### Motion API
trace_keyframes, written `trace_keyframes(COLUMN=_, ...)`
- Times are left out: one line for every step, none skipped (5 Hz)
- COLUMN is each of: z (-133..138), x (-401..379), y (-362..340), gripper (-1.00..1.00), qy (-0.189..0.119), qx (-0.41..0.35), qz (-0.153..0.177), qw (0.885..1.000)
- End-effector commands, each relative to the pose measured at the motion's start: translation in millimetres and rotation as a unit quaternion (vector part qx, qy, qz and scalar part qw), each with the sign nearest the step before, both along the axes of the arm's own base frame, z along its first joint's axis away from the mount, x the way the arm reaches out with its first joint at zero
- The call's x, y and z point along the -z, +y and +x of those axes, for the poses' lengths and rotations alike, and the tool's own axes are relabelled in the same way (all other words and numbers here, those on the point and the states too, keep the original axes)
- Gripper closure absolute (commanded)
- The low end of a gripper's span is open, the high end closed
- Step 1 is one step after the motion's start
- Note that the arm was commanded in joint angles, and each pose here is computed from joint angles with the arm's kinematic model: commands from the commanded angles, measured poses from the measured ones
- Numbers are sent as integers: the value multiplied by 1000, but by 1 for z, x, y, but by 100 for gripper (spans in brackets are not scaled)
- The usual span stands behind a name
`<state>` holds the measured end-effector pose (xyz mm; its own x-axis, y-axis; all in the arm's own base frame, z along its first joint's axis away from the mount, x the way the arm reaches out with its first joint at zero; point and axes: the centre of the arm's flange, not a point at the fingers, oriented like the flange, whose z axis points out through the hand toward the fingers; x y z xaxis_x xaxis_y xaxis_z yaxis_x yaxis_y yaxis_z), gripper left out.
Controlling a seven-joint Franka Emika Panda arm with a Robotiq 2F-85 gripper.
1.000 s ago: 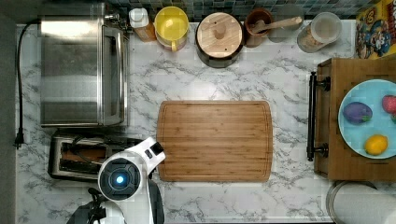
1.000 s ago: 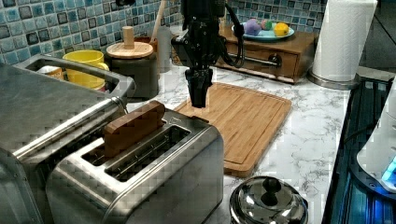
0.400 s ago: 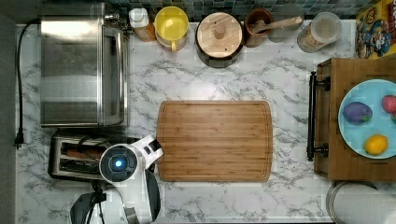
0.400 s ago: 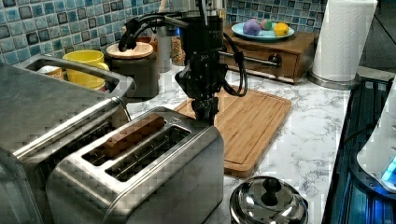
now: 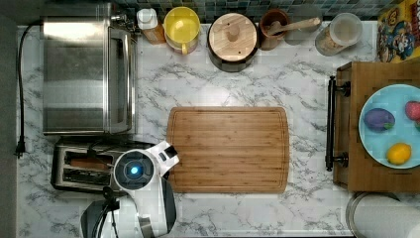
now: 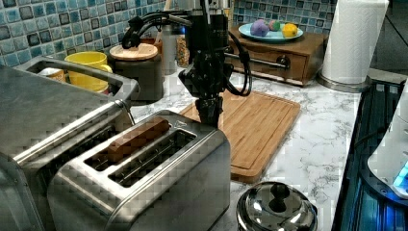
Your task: Turn on the toaster.
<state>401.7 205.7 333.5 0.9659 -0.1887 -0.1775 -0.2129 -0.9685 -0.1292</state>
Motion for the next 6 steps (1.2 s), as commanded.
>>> trace_keyframes(z=0, x=22, y=44, gripper=100, qy=26, qx=-9, qz=52, qw=998)
trace_keyframes(z=-6, x=25, y=64, gripper=100, qy=19, qx=-27, qz=56, qw=998)
trace_keyframes(z=-7, x=55, y=50, gripper=100, qy=45, qx=-10, qz=27, qw=999)
trace_keyframes(z=-14, x=84, y=36, gripper=100, qy=73, qx=2, qz=1, qw=997)
trace_keyframes(z=-26, x=106, y=32, gripper=100, qy=88, qx=9, qz=-13, qw=996)
trace_keyframes(z=-34, x=113, y=22, gripper=100, qy=104, qx=14, qz=-21, qw=994)
